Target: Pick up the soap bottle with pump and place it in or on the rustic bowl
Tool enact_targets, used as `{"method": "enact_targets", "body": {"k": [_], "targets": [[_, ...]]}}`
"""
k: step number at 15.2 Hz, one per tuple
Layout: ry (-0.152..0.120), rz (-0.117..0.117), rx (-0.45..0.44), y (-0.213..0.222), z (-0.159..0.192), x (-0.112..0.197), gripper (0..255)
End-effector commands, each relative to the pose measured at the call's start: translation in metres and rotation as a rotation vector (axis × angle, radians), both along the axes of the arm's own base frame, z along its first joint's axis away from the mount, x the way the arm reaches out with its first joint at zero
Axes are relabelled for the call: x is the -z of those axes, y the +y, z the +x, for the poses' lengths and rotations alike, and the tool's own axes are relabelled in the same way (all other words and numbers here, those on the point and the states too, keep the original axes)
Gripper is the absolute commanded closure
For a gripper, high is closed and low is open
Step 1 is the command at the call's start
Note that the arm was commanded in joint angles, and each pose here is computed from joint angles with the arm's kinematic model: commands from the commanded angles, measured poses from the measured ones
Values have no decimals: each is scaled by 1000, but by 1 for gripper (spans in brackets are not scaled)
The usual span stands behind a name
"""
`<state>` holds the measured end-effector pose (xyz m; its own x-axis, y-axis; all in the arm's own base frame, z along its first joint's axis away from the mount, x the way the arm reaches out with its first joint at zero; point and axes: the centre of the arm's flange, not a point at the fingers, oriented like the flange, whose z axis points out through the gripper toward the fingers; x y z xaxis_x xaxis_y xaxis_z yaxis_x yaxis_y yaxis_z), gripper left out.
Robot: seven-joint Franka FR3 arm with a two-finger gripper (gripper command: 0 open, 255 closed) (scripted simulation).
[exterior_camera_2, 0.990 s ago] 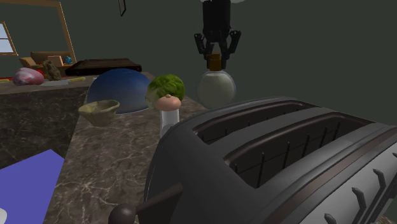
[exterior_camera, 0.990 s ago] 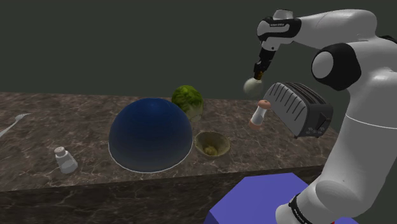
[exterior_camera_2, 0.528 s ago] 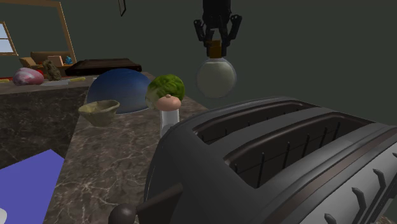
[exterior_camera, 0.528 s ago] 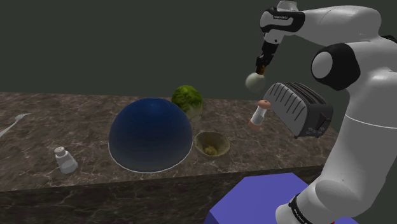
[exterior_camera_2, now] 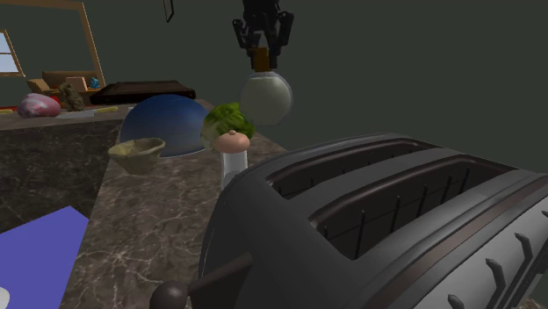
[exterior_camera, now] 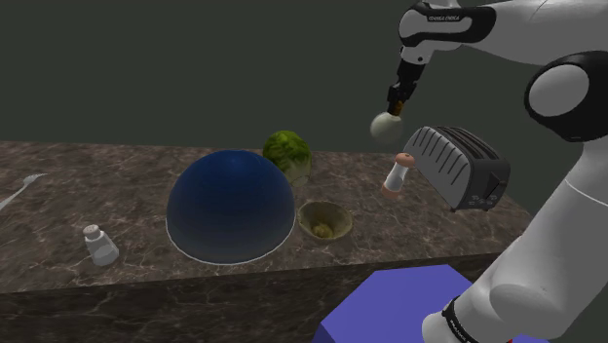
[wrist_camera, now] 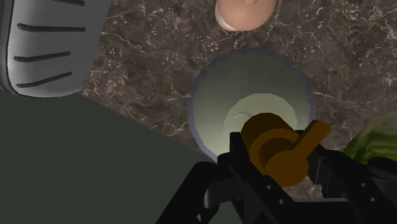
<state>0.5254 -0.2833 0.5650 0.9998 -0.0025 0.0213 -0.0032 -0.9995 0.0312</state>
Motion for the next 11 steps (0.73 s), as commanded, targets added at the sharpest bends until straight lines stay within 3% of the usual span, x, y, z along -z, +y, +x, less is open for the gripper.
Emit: {"method": "enact_targets", "body": {"k": [1, 11], "targets": [[0, -1, 1, 25, -6, -4, 255], [0, -1, 1, 151, -42, -20, 255]]}}
